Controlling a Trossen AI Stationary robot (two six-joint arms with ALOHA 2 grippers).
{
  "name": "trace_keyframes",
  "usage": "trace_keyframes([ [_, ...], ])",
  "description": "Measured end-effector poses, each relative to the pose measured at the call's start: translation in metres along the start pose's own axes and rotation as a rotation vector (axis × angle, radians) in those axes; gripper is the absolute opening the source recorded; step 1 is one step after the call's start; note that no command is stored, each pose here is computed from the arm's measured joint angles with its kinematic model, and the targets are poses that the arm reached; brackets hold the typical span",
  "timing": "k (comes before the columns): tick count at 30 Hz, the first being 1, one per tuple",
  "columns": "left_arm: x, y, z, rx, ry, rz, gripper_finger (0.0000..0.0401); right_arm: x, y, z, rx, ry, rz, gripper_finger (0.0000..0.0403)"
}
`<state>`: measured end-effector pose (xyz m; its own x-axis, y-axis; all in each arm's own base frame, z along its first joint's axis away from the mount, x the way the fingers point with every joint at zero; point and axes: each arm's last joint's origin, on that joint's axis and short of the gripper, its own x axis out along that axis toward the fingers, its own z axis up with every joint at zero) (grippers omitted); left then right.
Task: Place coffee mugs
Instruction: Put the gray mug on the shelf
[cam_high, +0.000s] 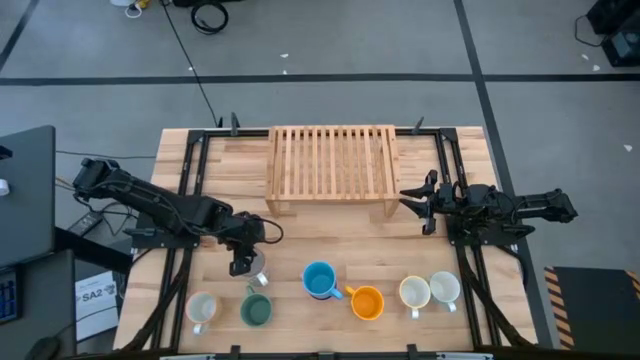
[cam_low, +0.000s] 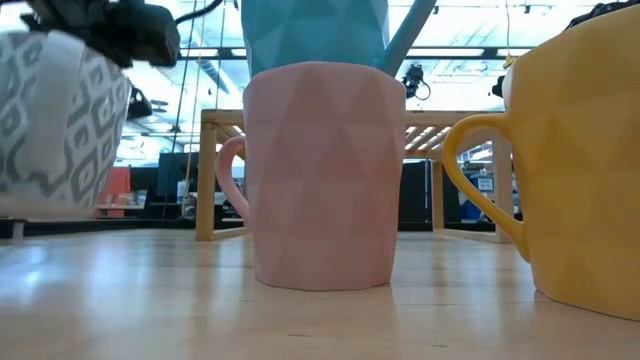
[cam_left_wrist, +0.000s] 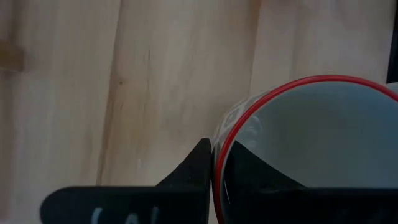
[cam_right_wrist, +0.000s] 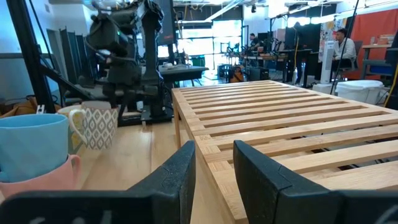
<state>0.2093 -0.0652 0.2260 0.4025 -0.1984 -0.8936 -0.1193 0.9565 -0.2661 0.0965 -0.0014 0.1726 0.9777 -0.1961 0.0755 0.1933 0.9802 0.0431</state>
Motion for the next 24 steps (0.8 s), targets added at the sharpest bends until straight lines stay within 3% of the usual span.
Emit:
trace_keyframes([
  [6, -0.039, -0.014, 0.021, 0.010, -0.024, -0.013, 0.0034, 0.000, 0.000, 0.000, 0.000, 0.000, 0.000, 0.0114],
  [13, -0.089, -0.026, 0.044, 0.112, -0.114, -0.033, 0.0034, 0.000, 0.000, 0.001, 0.002, -0.006, 0.000, 0.0114],
  [24, -0.153, -0.005, 0.077, 0.206, -0.338, 0.037, 0.0034, 0.000, 0.000, 0.001, 0.002, -0.006, 0.000, 0.0114],
])
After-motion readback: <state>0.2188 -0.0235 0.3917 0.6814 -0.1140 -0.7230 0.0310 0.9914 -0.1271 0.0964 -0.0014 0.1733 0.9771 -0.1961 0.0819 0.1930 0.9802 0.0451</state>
